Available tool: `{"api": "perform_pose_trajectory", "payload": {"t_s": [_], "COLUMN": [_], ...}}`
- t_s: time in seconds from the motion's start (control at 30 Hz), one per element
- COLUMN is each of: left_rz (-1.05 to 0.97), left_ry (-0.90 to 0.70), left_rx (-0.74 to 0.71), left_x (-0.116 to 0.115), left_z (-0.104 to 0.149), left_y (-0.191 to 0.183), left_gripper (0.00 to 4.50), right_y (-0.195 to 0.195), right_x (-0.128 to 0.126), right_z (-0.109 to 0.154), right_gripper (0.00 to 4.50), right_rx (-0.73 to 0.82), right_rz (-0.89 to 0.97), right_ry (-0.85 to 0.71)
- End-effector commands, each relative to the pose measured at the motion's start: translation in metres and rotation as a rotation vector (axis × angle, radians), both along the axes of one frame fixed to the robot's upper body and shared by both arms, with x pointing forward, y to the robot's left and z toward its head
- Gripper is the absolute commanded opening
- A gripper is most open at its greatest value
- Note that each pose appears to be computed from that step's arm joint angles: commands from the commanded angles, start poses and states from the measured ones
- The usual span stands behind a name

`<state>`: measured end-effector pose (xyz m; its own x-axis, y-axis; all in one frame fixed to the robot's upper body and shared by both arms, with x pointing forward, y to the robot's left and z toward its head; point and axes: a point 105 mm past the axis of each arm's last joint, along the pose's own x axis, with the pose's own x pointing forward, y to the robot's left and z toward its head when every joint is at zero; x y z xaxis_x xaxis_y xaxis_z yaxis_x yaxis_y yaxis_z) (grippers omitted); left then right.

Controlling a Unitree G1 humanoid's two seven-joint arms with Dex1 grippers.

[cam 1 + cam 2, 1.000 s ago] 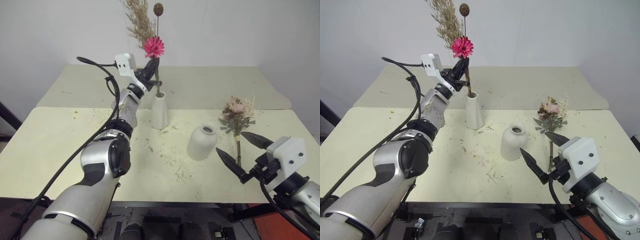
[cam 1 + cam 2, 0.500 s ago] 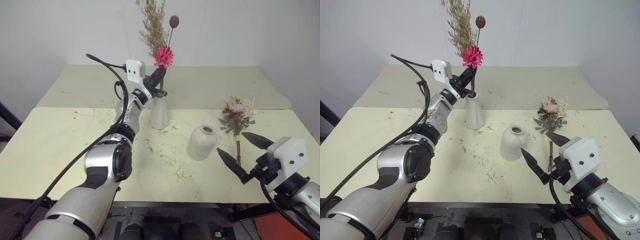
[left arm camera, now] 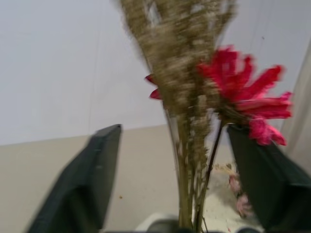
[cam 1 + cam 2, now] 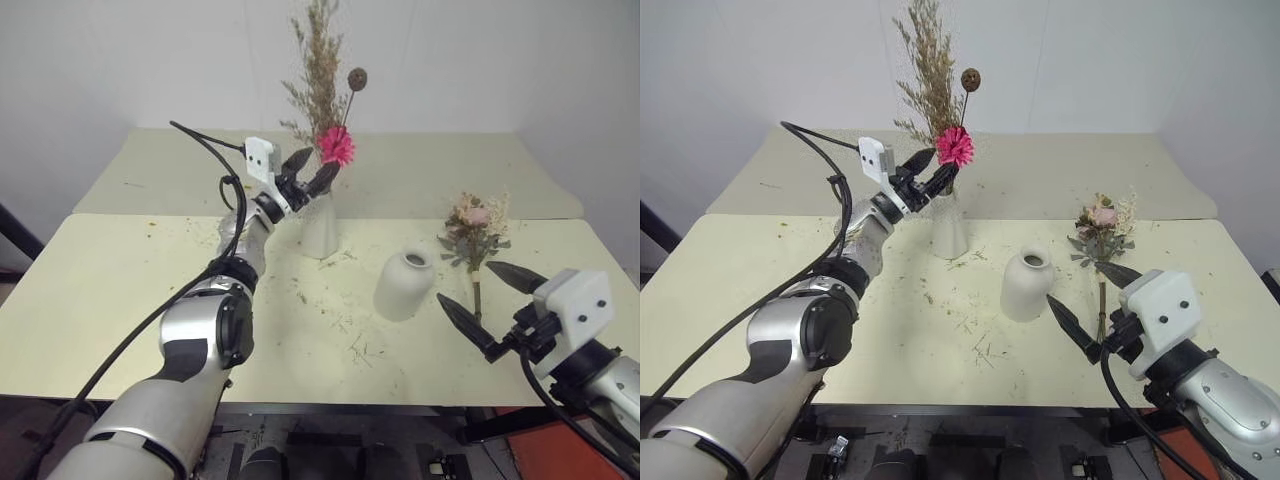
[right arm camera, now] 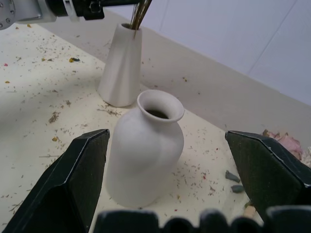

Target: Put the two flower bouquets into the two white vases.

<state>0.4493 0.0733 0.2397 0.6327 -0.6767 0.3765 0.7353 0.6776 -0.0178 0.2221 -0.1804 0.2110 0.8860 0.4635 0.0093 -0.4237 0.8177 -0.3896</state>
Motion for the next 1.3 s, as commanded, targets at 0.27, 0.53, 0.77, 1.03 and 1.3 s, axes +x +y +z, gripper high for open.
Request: {"api": "perform_pose_trajectory", "payload": {"t_s": [0.27, 0.53, 0.77, 1.03, 1.3], "left_rz": [0.003, -0.149, -0.497, -0.678, -0.709], "left_ry": [-0.003, -0.093, -0.270, -0.323, -0.346], "left_rx": [0.311, 0.433, 0.491, 0.692, 0.712], "left_x": [-0.005, -0.033, -0.090, -0.121, -0.120], "left_z": [-0.018, -0.015, 0.039, 0.032, 0.016], "left_y": [0.045, 0.082, 0.083, 0.053, 0.040], "left_gripper": [4.47, 4.47, 4.47, 4.47, 4.47], "right_y": [-0.002, -0.013, -0.053, -0.090, -0.089], "right_x": [0.000, 0.007, 0.011, 0.050, 0.113], "right_z": [0.009, 0.009, 0.017, 0.004, -0.010], "right_gripper": [4.50, 4.50, 4.50, 4.50, 4.50], "right_rx": [-0.027, -0.060, -0.066, -0.117, 0.031], "right_rz": [-0.003, -0.059, -0.214, -0.342, -0.387], "right_ry": [-0.050, -0.029, 0.075, 0.464, 0.674]}}
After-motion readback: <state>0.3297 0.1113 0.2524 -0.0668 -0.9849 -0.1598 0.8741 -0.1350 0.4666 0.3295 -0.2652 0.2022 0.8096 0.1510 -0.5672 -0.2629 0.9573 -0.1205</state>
